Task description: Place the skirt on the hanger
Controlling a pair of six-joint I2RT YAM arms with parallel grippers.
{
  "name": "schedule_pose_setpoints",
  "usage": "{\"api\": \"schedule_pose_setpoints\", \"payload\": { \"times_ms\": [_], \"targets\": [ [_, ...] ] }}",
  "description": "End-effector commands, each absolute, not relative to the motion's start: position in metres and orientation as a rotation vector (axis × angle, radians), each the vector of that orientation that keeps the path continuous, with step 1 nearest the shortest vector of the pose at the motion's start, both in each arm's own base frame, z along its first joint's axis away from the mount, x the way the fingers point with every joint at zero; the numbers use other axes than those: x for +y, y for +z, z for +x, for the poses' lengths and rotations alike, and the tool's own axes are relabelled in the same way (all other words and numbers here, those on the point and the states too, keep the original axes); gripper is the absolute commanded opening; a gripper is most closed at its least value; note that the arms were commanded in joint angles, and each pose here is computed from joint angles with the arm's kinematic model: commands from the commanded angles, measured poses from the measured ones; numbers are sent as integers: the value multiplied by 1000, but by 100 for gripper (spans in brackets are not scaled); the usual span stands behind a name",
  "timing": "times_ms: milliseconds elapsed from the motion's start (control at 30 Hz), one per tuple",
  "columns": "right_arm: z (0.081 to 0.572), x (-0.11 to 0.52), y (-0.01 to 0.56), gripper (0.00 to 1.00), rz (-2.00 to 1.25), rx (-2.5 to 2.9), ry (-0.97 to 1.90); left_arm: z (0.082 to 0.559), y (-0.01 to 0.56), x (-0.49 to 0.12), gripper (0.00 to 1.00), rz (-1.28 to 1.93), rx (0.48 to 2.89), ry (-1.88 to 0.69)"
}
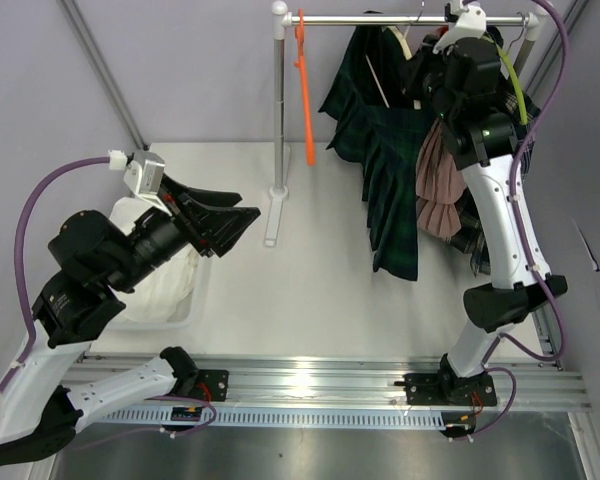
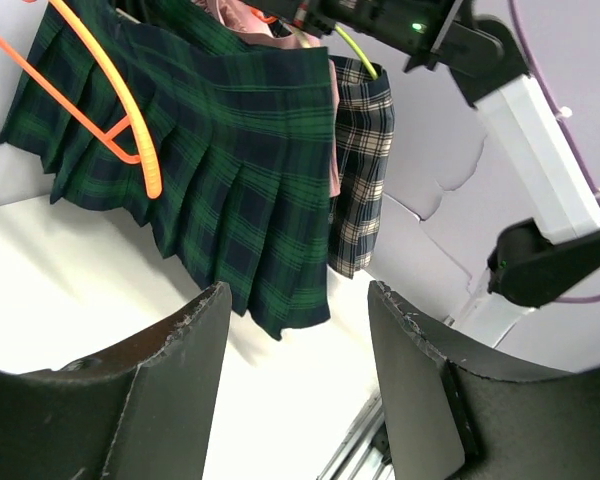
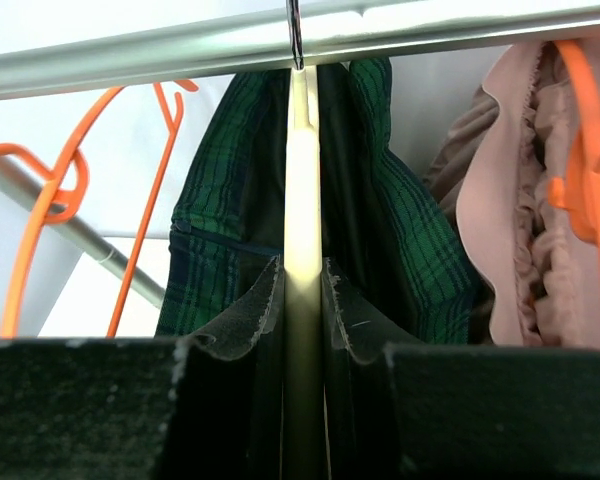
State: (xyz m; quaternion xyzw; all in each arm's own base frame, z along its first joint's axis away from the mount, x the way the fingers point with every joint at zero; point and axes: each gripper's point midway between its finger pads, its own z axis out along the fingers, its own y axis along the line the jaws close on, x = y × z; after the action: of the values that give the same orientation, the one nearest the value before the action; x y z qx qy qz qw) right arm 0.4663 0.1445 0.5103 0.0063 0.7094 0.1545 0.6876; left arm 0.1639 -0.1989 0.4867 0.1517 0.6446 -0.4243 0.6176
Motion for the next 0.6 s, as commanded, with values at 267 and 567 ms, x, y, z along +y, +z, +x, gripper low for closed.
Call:
{"api": "schedule_pose_setpoints", "payload": {
  "times_ms": [267,567],
  "targets": [
    [469,132,556,0,64,1395,330,168,479,-202,62,379,1501,-947],
    [468,131,537,0,61,1441,330,173,472,-209,62,385,1520,-948]
  ]
}}
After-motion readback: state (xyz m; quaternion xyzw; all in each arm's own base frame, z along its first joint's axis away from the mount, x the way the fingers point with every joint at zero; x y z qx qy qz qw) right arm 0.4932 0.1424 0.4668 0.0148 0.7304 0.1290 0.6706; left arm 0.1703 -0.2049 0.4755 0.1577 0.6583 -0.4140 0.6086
